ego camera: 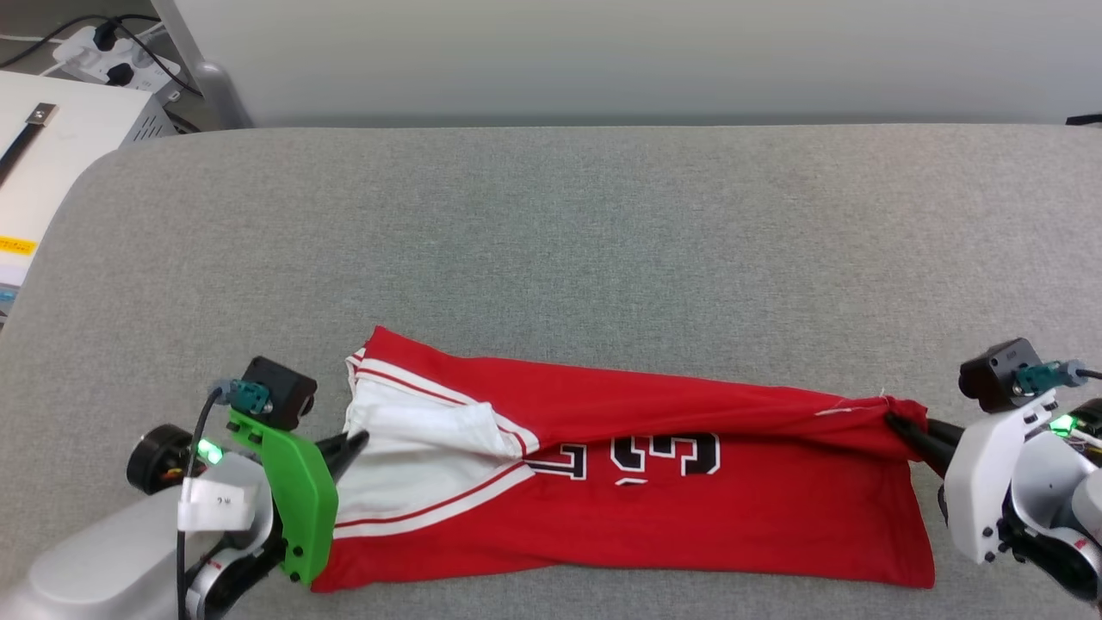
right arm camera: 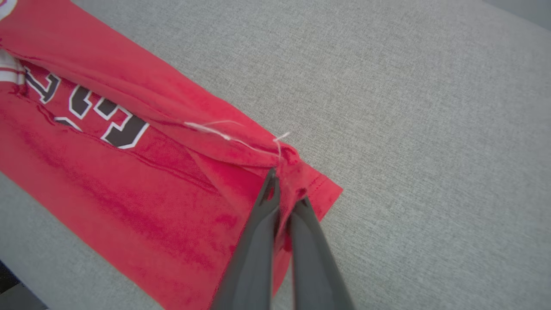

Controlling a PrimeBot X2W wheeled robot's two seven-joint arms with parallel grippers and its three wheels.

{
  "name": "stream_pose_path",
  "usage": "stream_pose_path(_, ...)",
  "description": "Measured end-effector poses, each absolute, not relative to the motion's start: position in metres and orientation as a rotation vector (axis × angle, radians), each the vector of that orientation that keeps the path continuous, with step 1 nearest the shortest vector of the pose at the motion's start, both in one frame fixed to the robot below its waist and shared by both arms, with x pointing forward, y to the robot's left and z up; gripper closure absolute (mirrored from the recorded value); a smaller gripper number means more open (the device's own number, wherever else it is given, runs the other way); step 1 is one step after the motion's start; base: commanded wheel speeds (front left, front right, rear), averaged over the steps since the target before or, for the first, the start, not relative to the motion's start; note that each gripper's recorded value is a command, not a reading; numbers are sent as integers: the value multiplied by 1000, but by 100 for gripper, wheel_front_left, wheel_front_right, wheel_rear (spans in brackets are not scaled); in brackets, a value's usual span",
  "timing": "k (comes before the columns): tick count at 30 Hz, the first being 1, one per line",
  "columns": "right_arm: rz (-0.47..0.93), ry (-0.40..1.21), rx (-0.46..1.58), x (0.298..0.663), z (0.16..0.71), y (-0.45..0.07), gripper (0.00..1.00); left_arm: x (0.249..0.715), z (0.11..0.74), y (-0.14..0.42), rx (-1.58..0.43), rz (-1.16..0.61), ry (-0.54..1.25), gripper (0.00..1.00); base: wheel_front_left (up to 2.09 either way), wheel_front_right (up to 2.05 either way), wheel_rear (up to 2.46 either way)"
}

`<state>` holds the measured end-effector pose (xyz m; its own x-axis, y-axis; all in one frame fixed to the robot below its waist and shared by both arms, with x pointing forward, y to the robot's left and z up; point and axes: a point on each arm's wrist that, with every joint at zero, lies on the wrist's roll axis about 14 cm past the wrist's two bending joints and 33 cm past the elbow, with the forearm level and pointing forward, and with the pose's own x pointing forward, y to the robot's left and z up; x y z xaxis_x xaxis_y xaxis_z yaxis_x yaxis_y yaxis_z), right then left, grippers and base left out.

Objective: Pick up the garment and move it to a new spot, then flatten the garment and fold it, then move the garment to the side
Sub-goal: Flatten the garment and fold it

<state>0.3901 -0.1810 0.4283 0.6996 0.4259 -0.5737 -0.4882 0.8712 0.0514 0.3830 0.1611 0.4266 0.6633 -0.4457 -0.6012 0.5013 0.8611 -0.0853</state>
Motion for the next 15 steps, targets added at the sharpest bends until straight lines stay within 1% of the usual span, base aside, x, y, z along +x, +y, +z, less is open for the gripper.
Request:
stream_pose_path(7, 493, 685, -46, 363, 410, -183, 100, 358, 405, 167, 53, -508, 734, 100, 0, 0, 0)
stream_pose_path(14, 455, 781, 8, 344, 383, -184, 100, 347, 379, 169, 26, -492, 813, 100, 0, 0, 0)
stream_pose_path(15, 451, 783, 9, 344, 381, -184, 97, 348, 377, 169, 26, -489, 817, 100, 0, 0, 0)
